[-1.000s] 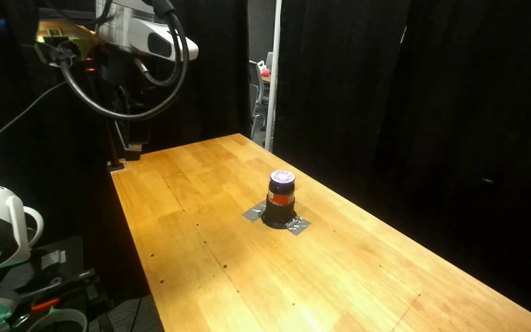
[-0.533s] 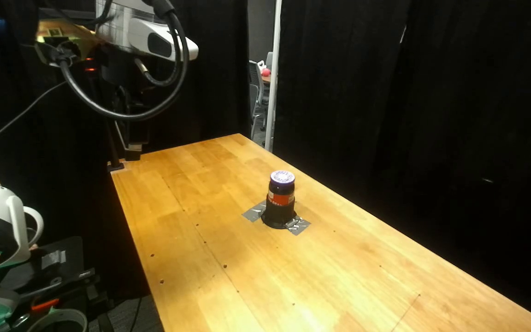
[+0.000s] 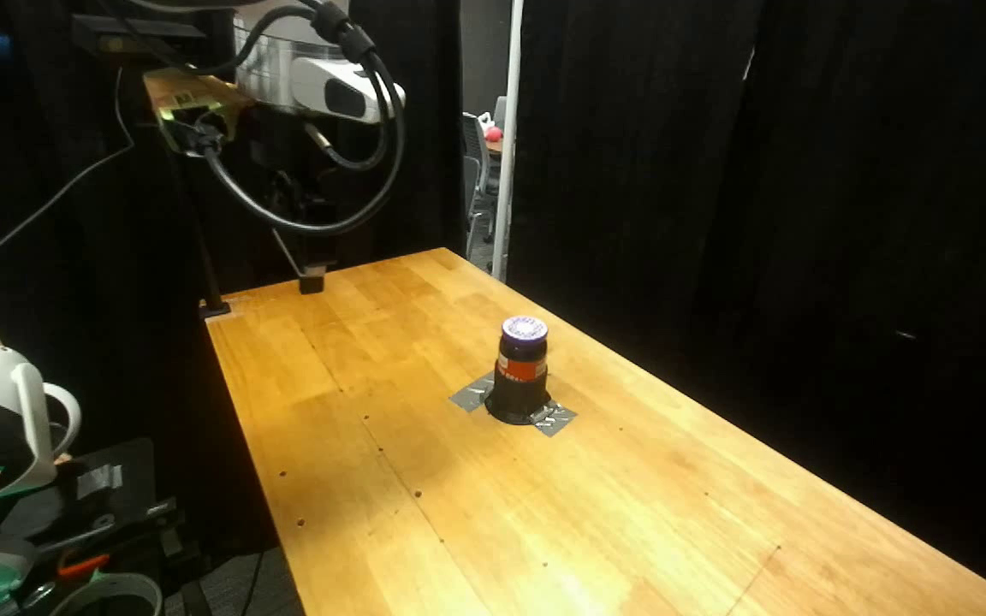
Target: Put the rubber band around the cup
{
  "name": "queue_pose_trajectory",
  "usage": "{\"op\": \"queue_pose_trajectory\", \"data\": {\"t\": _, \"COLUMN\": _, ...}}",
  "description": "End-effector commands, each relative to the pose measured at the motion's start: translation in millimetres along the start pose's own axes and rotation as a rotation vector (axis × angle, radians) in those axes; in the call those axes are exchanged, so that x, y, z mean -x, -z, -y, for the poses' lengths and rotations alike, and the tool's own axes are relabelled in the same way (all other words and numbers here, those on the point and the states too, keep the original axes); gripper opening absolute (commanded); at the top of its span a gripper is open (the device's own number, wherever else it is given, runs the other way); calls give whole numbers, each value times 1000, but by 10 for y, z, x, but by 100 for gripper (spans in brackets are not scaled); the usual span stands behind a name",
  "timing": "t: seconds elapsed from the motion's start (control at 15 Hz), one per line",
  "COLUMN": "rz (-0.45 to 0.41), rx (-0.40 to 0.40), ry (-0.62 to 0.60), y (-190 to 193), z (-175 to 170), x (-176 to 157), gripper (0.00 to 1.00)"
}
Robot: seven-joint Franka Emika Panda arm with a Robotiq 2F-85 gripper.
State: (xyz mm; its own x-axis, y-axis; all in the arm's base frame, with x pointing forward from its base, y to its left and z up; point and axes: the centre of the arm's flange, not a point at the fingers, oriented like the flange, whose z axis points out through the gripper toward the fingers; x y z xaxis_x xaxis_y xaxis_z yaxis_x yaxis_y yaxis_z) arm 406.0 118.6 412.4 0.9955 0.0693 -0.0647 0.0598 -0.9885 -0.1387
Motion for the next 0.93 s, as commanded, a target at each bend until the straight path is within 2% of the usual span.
{"op": "queue_pose_trajectory", "data": {"t": 0.0, "rz": -83, "rx": 38, "ry": 16, "y": -88, "z": 196, "x": -608, "gripper": 100}}
{"op": "queue_pose_trajectory", "data": {"t": 0.07, "rz": -129, "rx": 69, "ry": 18, "y": -142, "z": 240, "x": -785, "gripper": 100}}
{"op": "queue_pose_trajectory", "data": {"t": 0.33, "rz": -236, "rx": 168, "ry": 66, "y": -322, "z": 334, "x": -1344, "gripper": 100}}
{"op": "queue_pose_trajectory", "data": {"t": 0.47, "rz": -276, "rx": 204, "ry": 51, "y": -426, "z": 338, "x": -1609, "gripper": 100}}
{"op": "queue_pose_trajectory", "data": {"t": 0.67, "rz": -305, "rx": 211, "ry": 32, "y": -576, "z": 271, "x": -1965, "gripper": 100}}
{"op": "queue_pose_trajectory", "data": {"t": 0.87, "rz": -333, "rx": 176, "ry": 5, "y": -700, "z": 157, "x": -2291, "gripper": 100}}
